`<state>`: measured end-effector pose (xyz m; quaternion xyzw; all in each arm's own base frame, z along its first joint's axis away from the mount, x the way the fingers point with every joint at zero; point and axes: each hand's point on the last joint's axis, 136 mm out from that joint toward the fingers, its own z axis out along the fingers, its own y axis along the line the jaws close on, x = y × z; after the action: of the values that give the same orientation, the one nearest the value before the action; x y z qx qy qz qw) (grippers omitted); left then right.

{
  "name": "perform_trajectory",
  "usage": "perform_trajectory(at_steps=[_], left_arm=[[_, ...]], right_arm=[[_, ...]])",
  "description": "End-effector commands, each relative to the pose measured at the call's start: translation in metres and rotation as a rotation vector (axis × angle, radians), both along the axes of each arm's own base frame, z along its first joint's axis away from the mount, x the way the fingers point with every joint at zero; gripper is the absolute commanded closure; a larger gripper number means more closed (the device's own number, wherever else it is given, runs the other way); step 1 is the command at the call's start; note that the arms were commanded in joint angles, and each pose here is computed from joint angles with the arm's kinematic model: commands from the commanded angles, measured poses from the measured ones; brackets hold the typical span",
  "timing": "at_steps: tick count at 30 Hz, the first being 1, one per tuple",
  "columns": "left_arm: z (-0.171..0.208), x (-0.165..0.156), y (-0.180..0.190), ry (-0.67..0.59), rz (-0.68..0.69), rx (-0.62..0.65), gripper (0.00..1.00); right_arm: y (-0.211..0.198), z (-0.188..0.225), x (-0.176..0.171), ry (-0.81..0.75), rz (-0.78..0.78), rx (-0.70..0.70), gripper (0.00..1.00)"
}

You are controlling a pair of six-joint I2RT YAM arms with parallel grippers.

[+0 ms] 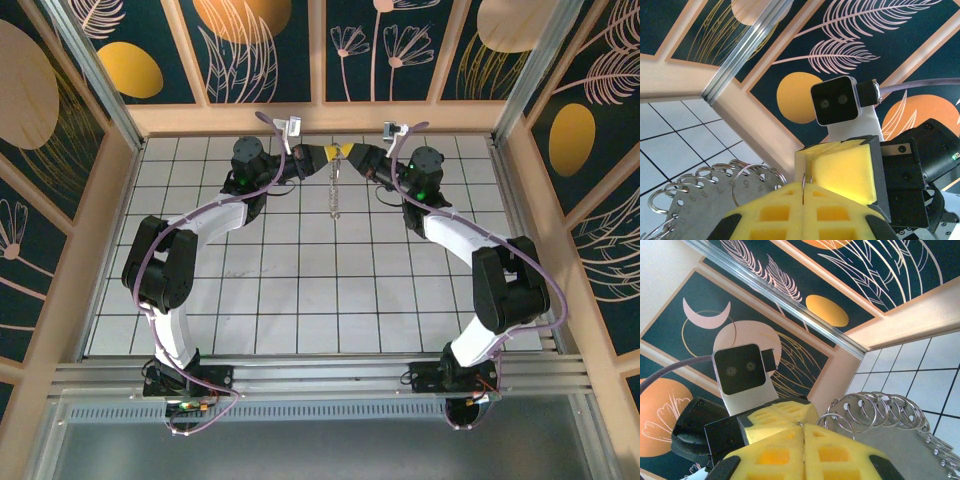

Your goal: Put the keys on the keyring

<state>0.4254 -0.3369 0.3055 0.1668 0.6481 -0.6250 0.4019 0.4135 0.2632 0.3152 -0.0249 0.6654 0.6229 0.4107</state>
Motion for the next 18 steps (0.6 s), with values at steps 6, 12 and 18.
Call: perform_trajectory(at_steps=[6, 12, 18], left_arm=[[0.0307, -0.0067, -0.0008, -0.097, -0.011, -0.042, 1.00], [0.0307, -0.0067, -0.0011, -0.097, -0.013, -0.042, 1.00], [0.0312, -0.0070, -0.0009, -0.097, -0.014, -0.043, 1.00]], right_arm=[[0.0151, 0.0018, -0.0185, -0.041, 0.071, 0.012, 0.82], [0.0146, 0.0040, -0.0166, -0.042, 0.063, 0.015, 0.85], [0.0165, 0.0052, -0.0145, -0.047, 0.068, 0.020, 0.76]])
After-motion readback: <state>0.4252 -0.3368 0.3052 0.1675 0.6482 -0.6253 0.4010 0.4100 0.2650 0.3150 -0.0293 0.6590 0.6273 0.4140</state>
